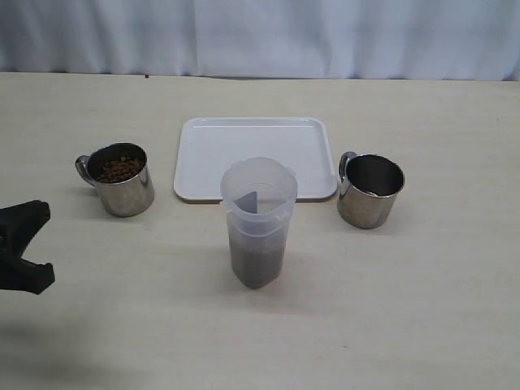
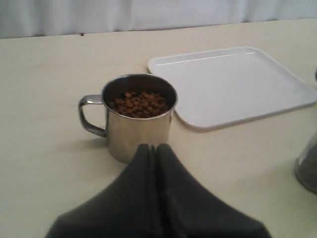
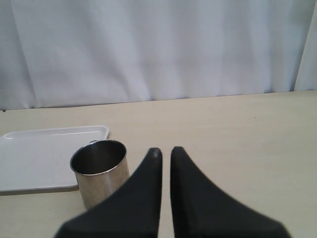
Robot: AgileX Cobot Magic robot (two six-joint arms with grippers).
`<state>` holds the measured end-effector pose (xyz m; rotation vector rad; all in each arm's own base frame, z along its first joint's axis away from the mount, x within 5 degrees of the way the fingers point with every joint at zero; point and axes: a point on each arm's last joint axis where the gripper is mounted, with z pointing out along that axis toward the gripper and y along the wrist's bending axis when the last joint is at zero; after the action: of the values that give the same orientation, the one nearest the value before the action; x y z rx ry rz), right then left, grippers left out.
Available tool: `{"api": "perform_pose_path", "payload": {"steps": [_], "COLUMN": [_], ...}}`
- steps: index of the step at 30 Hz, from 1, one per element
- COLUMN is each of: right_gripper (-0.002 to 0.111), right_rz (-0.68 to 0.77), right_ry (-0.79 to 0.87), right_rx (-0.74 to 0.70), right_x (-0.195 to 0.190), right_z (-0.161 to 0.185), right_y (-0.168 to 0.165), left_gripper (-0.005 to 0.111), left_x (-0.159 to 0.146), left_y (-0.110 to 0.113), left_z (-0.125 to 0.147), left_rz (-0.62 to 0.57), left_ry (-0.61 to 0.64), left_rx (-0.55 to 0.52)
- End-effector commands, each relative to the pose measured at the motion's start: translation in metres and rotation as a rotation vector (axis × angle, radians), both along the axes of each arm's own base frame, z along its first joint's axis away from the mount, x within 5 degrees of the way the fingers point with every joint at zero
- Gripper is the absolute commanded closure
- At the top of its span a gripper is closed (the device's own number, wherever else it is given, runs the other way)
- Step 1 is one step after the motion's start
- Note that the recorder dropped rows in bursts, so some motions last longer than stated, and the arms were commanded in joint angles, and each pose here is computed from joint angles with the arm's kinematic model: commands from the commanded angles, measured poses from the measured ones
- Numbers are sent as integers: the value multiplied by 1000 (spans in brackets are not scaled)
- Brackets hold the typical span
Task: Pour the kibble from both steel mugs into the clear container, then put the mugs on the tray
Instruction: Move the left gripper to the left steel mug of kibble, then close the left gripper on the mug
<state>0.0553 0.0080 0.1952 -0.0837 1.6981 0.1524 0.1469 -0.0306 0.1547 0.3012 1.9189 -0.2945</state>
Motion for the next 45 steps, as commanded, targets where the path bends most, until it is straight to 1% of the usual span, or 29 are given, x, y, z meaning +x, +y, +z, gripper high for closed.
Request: {"api": "perform_pose_path", "payload": {"steps": [1,2,3,4,6,7,8,9,11,14,17,20,23,28,35,41,45], "right_gripper": [103,103,103,103,103,103,103,103,103,103,103,103,103,103,103,103,103], "right_rz": [5,5,5,5,5,5,5,5,5,5,5,5,5,5,5,5,5], "right_ry": [-1,-1,-1,-1,-1,-1,-1,-1,-1,-1,-1,-1,-1,-1,-1,-1,-1], "right_rx": [-7,-7,-7,-7,-7,-7,-7,-7,-7,-7,-7,-7,-7,-7,-7,-7,-7], "right_x": [0,0,0,0,0,0,0,0,0,0,0,0,0,0,0,0,0], "right_z": [-1,-1,-1,-1,-1,-1,-1,-1,-1,-1,-1,-1,-1,-1,-1,-1,-1], "right_y": [0,0,0,0,0,0,0,0,0,0,0,0,0,0,0,0,0], "left_gripper": [106,102,97,85,66,51,39,22,11,11,11,11,11,11,11,11,11], "left_x": [27,37,44,56,67,74,80,87,99,106,113,127,137,150,152,159,162], "left_y": [-7,-10,-11,-13,-14,-14,-14,-12,-11,-12,-16,-17,-19,-19,-23,-22,-23], "left_z": [-12,-20,-24,-29,-34,-36,-38,-42,-48,-57,-65,-69,-70,-74,-81,-79,-89], "left_rz": [-105,-150,-172,-201,-225,-234,-237,-229,-220,-240,-298,-318,-328,-360,-444,-412,-416], "left_ry": [56,100,113,129,141,144,155,182,202,230,227,210,181,131,17,-30,-21], "left_rx": [23,38,44,51,64,70,83,104,109,105,99,108,100,138,213,211,195]}}
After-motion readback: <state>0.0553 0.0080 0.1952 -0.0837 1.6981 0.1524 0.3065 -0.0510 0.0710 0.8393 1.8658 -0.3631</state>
